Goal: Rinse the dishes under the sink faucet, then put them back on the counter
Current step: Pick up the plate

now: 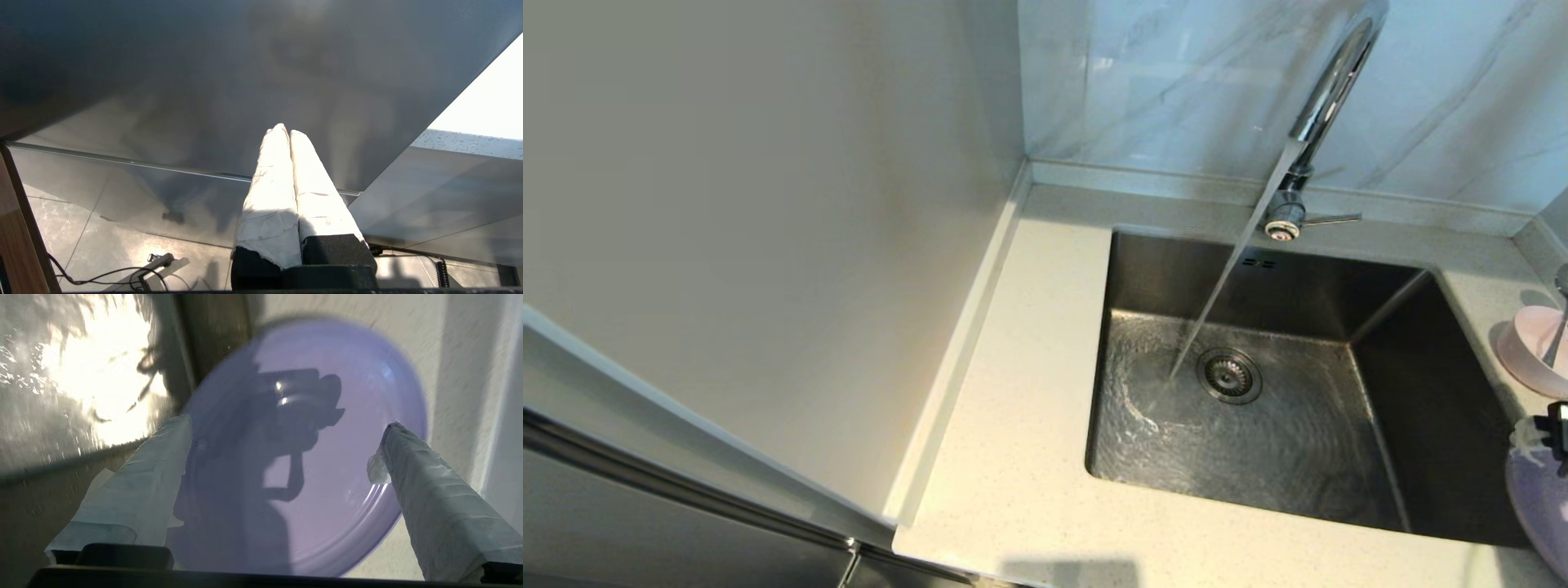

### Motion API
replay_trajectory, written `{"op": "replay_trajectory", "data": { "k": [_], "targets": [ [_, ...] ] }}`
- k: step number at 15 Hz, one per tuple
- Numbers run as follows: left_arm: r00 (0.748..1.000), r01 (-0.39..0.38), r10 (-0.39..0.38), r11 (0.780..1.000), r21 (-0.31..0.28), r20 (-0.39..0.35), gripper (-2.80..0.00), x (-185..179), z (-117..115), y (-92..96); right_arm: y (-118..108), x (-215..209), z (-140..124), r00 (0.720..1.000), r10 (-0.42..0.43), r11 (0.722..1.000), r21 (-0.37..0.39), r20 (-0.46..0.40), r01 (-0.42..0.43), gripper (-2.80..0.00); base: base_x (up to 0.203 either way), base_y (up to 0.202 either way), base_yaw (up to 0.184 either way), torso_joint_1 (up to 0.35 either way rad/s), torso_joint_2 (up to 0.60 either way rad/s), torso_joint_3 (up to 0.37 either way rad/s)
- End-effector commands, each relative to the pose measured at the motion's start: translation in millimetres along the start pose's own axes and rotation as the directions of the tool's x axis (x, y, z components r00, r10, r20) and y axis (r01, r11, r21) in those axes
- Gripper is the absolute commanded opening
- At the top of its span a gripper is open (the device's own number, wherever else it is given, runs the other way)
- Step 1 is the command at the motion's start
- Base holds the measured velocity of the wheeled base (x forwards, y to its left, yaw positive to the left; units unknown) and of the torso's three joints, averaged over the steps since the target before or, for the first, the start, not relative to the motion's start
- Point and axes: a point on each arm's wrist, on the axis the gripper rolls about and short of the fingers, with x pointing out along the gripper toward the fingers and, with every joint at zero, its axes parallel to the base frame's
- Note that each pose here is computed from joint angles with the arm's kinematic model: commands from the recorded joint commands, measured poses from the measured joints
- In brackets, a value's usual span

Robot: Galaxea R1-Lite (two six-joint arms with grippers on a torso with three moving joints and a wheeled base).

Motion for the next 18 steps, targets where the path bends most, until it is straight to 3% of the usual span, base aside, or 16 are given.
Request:
{"op": "replay_trajectory", "data": {
  "k": [1, 5, 12, 18],
  "targets": [
    [1.0, 0.0, 0.0, 1.0, 0.0, 0.0, -2.8, 0.0, 0.0, 0.0, -8.2, 2.2, 17.3, 1.0, -0.023, 0.999, 0.036, 0.019, 0.022, 0.0, 0.0, 0.0, 0.0, 0.0, 0.0, 0.0],
    [1.0, -0.001, 0.001, 1.0, 0.0, 0.0, -2.8, 0.0, 0.0, 0.0, -18.5, -14.5, 32.1, 1.0, 0.002, 0.997, 0.074, -0.002, -0.002, 0.0, 0.0, 0.0, 0.0, 0.0, 0.0, 0.0],
    [1.0, 0.001, -0.001, 1.0, 0.0, 0.0, -2.8, 0.0, 0.0, 0.0, 24.0, -55.4, 21.9, 0.985, 0.166, 0.986, 0.024, -0.038, -0.165, 0.0, 0.0, 0.0, 0.0, 0.0, 0.0, 0.0],
    [1.0, -0.001, 0.001, 1.0, 0.0, 0.0, -2.8, 0.0, 0.0, 0.0, 32.0, -33.7, -3.4, 0.985, 0.085, 0.996, -0.005, -0.153, -0.087, 0.0, 0.0, 0.0, 0.0, 0.0, 0.0, 0.0]
  ]
}}
